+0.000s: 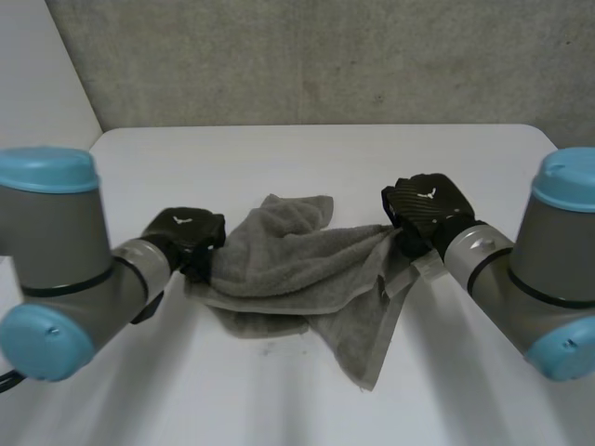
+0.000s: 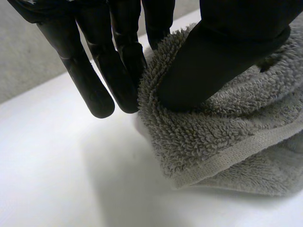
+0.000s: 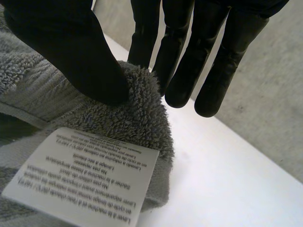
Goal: Fold the towel.
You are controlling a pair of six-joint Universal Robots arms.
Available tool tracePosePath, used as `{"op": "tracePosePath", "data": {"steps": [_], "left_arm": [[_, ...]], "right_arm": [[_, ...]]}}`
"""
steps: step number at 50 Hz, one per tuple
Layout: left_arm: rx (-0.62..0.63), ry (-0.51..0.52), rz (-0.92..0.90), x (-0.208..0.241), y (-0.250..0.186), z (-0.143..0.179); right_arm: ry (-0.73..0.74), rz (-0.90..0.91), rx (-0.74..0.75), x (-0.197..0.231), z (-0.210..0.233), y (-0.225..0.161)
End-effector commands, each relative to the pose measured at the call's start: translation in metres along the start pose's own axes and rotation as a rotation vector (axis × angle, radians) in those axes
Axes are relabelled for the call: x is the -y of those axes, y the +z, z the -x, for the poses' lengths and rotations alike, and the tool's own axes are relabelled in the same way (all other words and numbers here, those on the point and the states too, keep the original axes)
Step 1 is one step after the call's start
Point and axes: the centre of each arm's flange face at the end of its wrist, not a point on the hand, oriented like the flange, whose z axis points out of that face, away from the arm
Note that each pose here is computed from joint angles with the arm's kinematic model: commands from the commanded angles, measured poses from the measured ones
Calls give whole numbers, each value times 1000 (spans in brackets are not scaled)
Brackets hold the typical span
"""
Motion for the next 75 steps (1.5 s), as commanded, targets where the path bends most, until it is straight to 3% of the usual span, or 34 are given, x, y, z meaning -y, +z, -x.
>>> {"op": "tracePosePath", "data": {"steps": [1,10,18,23,25,26,28,29,31,33,37,42,45,51,54,63,71,75], "left_arm": [[35,57,85,-22,37,-4],[41,105,115,-6,10,0],[45,194,95,17,2,4],[101,244,-95,53,22,11],[180,263,-329,92,32,20],[181,263,-331,92,32,20],[278,268,-626,141,22,26],[278,268,-627,141,22,26],[356,257,-858,178,-1,31],[370,255,-897,183,-9,31],[354,256,-844,173,-13,29],[281,266,-604,125,-4,20],[188,272,-312,60,1,8],[61,268,8,-15,5,-13],[-3,281,59,-31,2,-33],[-19,288,11,-22,-1,-42],[27,269,-49,-8,-6,-27],[70,245,2,-20,-3,-3]], "right_arm": [[14,147,53,-32,8,21],[24,199,79,-20,7,5],[-86,184,91,2,3,1],[-132,-13,11,32,-9,27],[-171,-229,-87,64,-24,46],[-172,-230,-87,64,-25,46],[-204,-458,-194,104,-40,51],[-204,-459,-195,104,-40,51],[-223,-629,-273,139,-50,41],[-228,-649,-279,145,-51,37],[-223,-589,-247,138,-47,34],[-207,-388,-124,106,-32,31],[-175,-136,37,64,-14,28],[-143,137,125,18,-7,24],[-122,223,122,1,-15,24],[-88,291,88,-24,-28,23],[-70,284,-53,-45,-62,29],[-30,297,-69,-56,-67,28]]}}
